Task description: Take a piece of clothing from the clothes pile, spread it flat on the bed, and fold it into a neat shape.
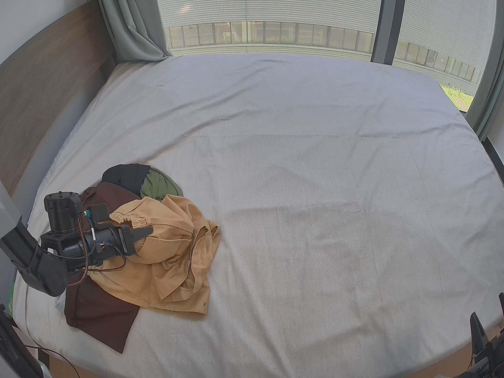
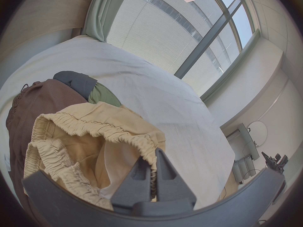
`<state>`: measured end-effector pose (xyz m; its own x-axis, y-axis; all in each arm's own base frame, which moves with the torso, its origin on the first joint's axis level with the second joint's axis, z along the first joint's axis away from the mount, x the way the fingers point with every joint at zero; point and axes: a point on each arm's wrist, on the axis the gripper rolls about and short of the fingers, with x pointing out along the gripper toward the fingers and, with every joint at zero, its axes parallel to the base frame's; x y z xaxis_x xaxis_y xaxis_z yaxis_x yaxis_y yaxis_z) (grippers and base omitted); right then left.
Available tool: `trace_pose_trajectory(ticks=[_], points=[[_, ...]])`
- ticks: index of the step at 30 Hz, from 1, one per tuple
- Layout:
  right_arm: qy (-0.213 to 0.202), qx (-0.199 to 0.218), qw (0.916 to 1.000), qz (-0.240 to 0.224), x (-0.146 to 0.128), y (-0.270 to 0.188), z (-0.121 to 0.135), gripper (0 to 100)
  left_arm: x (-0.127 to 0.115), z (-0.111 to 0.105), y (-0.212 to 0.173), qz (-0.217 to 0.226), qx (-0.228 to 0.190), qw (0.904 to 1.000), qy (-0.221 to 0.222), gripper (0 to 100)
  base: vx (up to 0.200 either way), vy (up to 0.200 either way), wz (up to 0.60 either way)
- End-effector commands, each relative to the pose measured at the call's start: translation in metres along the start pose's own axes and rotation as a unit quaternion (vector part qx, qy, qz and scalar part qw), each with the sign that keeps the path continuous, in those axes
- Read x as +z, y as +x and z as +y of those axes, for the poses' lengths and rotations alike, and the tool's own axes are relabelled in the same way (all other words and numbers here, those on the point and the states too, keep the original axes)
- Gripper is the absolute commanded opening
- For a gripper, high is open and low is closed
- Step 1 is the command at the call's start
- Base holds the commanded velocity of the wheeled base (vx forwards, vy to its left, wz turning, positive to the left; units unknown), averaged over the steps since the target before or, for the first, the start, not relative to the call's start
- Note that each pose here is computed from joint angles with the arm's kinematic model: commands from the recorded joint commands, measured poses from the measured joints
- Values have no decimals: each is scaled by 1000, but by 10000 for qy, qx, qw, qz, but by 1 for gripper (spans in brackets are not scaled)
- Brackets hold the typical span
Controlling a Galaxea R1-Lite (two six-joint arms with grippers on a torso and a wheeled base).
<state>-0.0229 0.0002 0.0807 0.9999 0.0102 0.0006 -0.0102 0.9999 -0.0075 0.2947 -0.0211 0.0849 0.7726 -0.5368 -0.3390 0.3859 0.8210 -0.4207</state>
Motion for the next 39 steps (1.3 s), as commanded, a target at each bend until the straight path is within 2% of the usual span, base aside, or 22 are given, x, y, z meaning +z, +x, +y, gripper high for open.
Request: trace_pose_trajectory(ticks=[1,25,31,34,39], points=[[-1,3,10000,19,-5,0,0,100,5,-12,-11,-137,-93,9998,67,0,0,0,0],[-1,3,10000,11,-5,0,0,100,19,-39,-33,-547,-287,9974,375,0,0,0,0],[-1,3,10000,19,-5,0,0,100,19,-46,-39,-603,-320,9974,232,0,0,0,0],[-1,3,10000,11,-5,0,0,100,22,-53,-40,-649,-447,9969,22,0,0,0,0],[-1,3,10000,11,-5,0,0,100,23,-58,-39,-663,-517,9965,21,0,0,0,0]])
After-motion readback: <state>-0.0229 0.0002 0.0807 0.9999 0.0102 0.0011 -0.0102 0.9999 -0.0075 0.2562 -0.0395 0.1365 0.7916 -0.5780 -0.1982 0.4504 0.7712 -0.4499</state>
